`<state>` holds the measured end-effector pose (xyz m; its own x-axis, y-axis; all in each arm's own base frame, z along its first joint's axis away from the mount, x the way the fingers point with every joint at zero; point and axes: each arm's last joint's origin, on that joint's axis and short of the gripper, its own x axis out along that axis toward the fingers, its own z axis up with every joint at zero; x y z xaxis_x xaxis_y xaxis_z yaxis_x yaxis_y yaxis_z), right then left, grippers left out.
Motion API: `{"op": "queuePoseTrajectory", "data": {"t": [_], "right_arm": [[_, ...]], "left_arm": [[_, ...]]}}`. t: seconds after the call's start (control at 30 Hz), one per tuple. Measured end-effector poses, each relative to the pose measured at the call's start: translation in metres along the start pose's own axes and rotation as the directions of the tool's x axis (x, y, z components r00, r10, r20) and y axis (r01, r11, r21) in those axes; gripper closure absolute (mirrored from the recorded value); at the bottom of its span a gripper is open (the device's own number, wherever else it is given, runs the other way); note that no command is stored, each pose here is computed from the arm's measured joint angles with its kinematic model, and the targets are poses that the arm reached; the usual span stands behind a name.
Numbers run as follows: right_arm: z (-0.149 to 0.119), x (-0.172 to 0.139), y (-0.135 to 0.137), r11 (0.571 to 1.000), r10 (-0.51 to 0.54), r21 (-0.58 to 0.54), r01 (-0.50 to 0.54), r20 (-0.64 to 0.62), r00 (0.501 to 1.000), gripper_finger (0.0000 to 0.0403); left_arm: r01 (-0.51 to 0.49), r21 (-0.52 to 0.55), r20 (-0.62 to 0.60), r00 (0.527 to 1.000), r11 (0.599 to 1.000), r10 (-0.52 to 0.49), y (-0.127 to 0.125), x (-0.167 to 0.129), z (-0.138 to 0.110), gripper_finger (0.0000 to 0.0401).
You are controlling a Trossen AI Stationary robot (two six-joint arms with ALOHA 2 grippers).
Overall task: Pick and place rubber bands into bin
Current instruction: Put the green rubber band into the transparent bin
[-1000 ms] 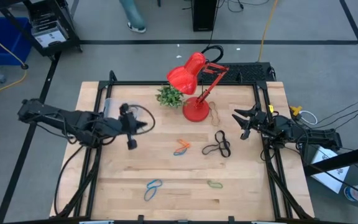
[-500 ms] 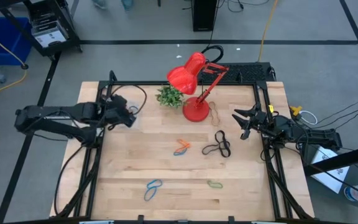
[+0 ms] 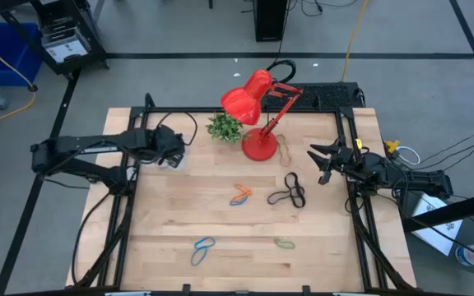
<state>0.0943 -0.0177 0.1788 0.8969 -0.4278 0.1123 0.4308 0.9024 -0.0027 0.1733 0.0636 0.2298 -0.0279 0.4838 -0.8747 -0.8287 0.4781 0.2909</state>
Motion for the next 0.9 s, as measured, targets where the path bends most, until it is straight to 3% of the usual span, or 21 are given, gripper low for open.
{"op": "queuePoseTrajectory", "data": {"t": [0.3,0.57,0.9], "right_arm": [[0.0,0.0,0.0,1.0,0.0,0.0,0.0,0.0,1.0,0.0289],[0.0,0.0,0.0,1.0,0.0,0.0,0.0,0.0,1.0,0.0289],[0.0,0.0,0.0,1.0,0.0,0.0,0.0,0.0,1.0,0.0289]], "left_arm": [[-0.023,0.065,-0.158,0.987,0.998,0.033,-0.014,0.027,0.006,0.0399],[-0.022,0.084,-0.229,0.973,0.996,0.041,-0.016,0.04,0.008,0.0397],[-0.015,0.096,-0.231,0.972,0.995,0.037,-0.015,0.04,0.009,0.0397]]}}
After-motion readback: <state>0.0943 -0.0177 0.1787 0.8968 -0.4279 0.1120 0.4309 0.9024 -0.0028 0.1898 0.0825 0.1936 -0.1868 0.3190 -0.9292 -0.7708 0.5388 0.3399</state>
